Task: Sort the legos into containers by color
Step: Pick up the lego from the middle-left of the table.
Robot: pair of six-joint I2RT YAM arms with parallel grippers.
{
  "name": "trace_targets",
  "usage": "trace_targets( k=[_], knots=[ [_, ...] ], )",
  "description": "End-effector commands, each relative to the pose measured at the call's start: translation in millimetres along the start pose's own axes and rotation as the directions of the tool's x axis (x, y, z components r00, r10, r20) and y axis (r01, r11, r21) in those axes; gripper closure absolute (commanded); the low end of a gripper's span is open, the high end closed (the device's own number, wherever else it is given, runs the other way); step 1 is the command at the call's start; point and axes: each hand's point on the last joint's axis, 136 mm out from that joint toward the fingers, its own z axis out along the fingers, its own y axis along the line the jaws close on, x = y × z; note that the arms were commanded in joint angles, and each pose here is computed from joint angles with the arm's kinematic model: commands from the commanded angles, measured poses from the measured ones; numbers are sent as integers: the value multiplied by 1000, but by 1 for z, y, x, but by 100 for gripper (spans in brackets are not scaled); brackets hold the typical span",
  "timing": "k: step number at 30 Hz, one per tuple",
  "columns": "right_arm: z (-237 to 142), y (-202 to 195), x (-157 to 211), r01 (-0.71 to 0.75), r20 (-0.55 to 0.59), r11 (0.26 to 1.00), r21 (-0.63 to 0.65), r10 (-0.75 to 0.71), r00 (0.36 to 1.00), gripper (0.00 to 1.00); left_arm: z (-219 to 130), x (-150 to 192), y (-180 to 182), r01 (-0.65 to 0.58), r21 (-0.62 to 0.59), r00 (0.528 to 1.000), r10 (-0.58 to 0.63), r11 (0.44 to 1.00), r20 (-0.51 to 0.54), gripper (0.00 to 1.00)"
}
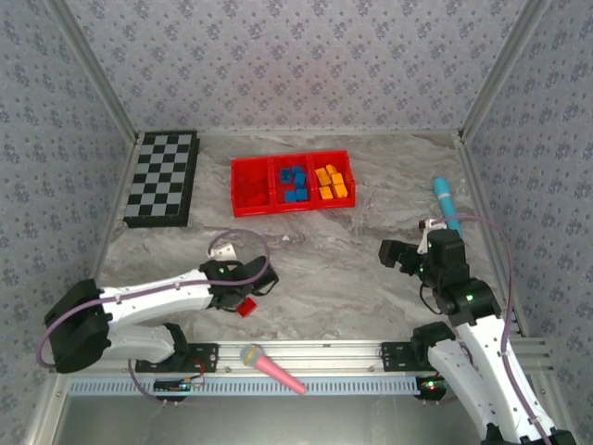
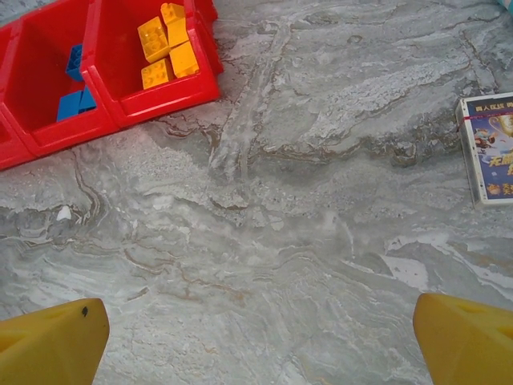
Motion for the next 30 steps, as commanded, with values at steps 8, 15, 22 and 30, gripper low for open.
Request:
trace_targets(
  k=[8,15,22,30],
  knots=[
    [-1,4,-2,12,25,999,-33,-11,1000,1,9,54,-6,246,-11,969,-247,969,-22,14],
    [-2,5,-2,14,25,999,-37,-13,1000,1,17,67,3,297,-63,954,-299,953,-29,14],
    [-3,4,-3,13,27,999,-33,-12,1000,1,18,75,8,296,-70,953,-300,953,-48,17],
    [-3,4,-2,11,26,1000,-29,-11,1000,1,15,89,4,291,-42,951,-294,956,-99,20]
  ],
)
